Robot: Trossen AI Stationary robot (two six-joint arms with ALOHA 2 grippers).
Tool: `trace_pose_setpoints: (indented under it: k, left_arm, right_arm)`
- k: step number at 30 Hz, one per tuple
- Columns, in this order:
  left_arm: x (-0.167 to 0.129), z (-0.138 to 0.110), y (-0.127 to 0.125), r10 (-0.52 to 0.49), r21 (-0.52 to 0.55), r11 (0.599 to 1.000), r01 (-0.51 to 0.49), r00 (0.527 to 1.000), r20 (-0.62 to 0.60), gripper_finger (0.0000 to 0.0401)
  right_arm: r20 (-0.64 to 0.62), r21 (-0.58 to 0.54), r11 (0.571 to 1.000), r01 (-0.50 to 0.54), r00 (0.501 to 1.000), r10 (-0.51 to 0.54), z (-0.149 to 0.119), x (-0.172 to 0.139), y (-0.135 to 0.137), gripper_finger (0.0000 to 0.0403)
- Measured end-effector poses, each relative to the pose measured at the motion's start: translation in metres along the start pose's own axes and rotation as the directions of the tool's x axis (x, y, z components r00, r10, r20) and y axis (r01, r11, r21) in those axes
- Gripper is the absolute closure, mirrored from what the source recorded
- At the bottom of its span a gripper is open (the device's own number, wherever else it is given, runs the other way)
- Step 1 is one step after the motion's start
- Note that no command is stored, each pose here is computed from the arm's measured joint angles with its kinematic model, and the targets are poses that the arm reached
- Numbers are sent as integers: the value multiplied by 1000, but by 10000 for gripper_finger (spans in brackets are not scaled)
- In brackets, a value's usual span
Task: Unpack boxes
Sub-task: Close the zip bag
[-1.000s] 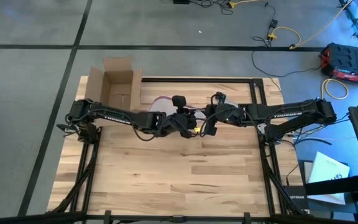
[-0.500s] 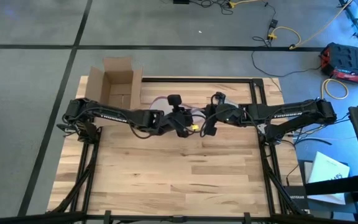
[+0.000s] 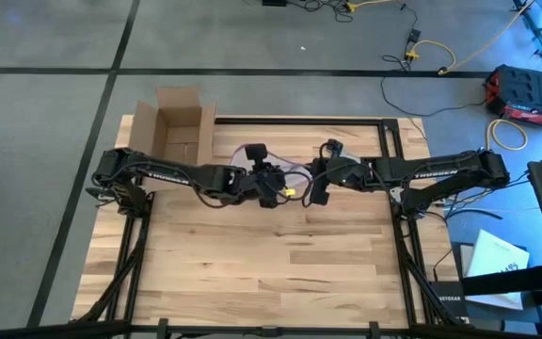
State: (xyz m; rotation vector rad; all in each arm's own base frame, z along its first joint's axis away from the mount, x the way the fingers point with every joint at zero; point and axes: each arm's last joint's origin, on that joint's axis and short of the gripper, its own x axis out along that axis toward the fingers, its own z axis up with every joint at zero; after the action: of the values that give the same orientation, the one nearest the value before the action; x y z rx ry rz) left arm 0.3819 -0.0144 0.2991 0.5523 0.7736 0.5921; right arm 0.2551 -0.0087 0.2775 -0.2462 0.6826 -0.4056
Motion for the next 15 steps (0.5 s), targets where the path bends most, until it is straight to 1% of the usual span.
trace_pose_setpoints:
  k: [5, 10, 15]
  left_arm:
    - [-11, 1, 12, 22, -23, 1000, -22, 1000, 11, 401]
    - [-13, -1, 17, 28, -26, 999, -28, 1000, 7, 401]
    - [-12, -2, 18, 32, -17, 999, -32, 999, -6, 401]
  right_arm:
    - [-32, -17, 1000, -3, 999, 3, -3, 0, 0, 403]
    - [-47, -44, 999, -5, 999, 3, -5, -1, 0, 403]
    - [-87, -70, 997, 44, 995, -50, -10, -9, -5, 403]
